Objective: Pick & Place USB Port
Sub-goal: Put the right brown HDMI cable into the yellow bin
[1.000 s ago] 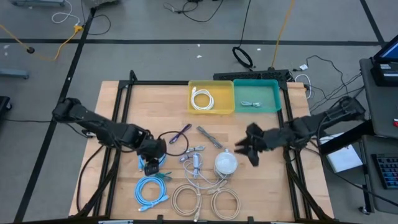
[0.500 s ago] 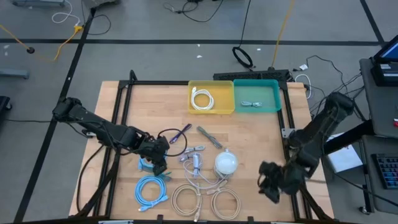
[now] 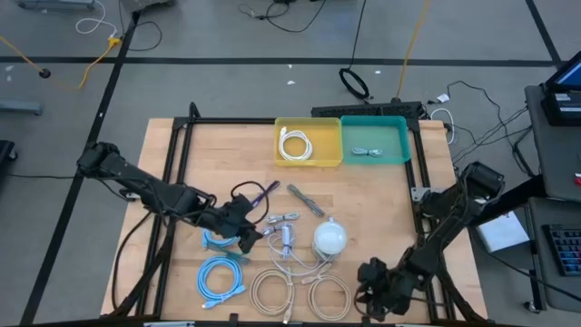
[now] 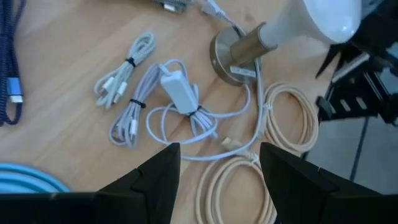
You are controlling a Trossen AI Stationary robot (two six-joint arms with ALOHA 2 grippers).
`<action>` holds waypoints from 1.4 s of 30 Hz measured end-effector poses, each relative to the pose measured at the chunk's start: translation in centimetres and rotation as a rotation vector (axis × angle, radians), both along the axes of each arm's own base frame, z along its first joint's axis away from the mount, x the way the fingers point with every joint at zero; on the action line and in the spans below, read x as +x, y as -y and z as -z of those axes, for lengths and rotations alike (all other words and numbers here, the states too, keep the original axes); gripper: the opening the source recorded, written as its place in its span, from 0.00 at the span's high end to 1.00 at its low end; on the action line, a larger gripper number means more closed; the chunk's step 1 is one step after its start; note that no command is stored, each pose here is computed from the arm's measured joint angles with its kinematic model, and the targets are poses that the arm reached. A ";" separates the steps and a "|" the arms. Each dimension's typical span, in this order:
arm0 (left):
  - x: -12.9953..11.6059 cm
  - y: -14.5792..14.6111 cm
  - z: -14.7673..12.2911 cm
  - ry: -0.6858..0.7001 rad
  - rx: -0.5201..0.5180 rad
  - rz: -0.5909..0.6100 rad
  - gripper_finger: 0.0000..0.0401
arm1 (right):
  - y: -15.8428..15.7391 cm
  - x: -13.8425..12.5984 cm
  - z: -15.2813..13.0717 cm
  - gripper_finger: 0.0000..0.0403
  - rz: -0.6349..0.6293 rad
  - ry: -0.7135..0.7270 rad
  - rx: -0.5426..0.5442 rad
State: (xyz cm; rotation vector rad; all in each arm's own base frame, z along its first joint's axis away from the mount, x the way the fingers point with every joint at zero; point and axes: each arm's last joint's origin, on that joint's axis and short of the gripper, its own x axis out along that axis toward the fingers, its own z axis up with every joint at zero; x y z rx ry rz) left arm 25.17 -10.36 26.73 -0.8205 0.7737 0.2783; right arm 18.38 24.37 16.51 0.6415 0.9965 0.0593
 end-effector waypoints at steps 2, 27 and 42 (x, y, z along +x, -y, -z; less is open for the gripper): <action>-0.1 0.3 0.0 0.010 0.007 -0.022 0.44 | -0.2 -0.2 0.0 0.69 -0.037 0.011 -0.015; 1.6 8.2 4.3 0.061 -0.108 0.039 0.44 | 1.5 2.2 2.7 0.65 0.044 -0.040 0.107; 1.5 10.3 5.5 0.079 -0.153 0.043 0.44 | 0.5 3.8 8.0 0.77 0.204 -0.086 0.166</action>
